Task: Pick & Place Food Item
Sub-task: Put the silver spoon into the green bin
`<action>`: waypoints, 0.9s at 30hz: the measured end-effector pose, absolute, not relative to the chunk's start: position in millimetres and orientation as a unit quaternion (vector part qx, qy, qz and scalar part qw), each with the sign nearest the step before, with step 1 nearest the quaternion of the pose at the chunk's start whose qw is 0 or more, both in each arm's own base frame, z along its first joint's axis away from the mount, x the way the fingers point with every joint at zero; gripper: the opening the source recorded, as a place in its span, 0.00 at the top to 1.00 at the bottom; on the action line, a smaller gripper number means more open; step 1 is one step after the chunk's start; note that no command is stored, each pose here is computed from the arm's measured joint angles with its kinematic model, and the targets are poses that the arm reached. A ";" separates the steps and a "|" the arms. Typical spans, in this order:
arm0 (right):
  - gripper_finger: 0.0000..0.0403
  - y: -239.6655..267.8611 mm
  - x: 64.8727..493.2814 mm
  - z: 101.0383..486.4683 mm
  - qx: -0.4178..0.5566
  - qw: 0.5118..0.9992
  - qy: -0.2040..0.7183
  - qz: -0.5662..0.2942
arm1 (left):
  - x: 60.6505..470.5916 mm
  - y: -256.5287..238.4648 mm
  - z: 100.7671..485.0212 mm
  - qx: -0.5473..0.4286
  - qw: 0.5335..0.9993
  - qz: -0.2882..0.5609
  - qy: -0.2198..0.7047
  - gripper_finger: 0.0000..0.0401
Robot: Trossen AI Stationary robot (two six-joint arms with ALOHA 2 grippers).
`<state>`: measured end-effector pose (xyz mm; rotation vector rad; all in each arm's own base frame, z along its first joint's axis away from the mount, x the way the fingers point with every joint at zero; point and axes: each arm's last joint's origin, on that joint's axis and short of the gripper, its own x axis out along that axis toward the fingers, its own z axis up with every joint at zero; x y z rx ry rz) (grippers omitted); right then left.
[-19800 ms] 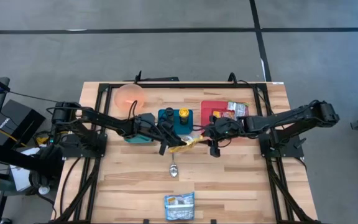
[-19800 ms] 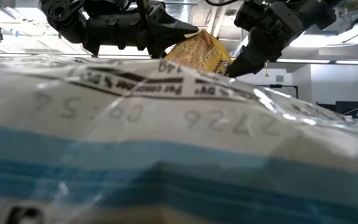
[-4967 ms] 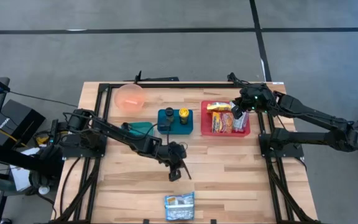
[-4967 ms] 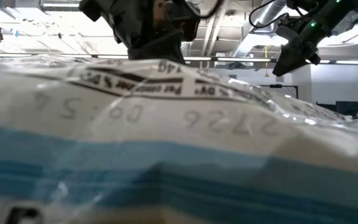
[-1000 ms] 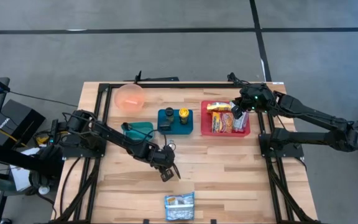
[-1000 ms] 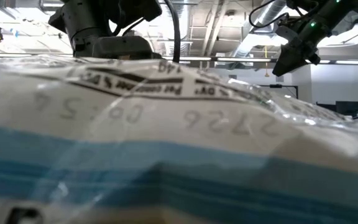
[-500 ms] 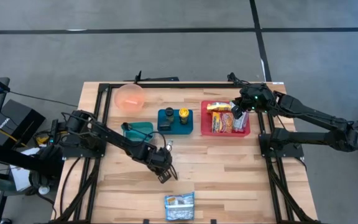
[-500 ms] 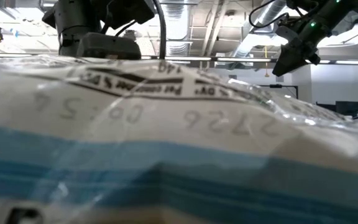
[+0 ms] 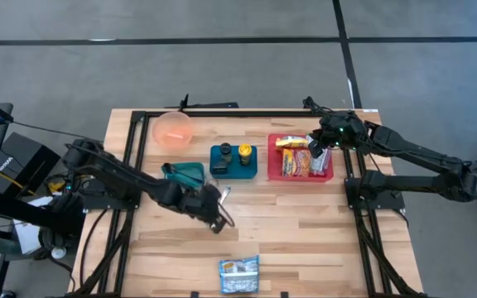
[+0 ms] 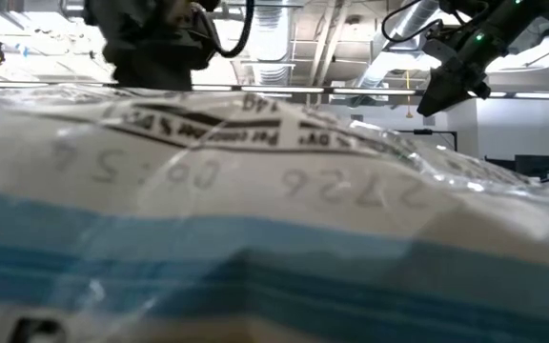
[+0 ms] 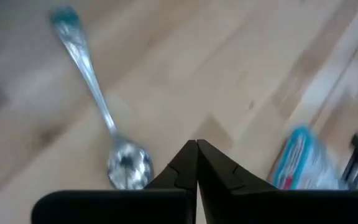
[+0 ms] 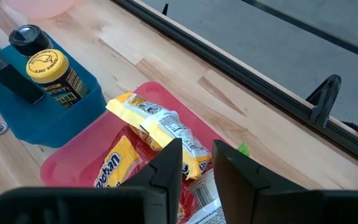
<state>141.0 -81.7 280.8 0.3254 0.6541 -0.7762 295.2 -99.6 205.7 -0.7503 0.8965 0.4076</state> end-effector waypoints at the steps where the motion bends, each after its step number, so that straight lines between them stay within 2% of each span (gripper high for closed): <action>1: 0.79 -81.7 141.0 280.8 0.155 0.861 0.312 -0.370 | 295.8 -95.7 208.9 -0.356 0.817 0.197 0.408 1.00; 6: 0.79 -81.8 141.1 280.8 0.156 0.861 0.311 -0.370 | 300.1 -78.4 213.2 -0.373 0.814 0.218 0.389 1.00; 13: 0.79 -81.8 141.0 280.9 0.155 0.861 0.311 -0.370 | 308.7 -62.3 202.7 -0.394 0.793 0.224 0.407 1.00; 27: 0.79 -81.8 141.0 280.9 0.155 0.862 0.311 -0.370 | 314.1 -63.4 205.9 -0.419 0.796 0.202 0.388 1.00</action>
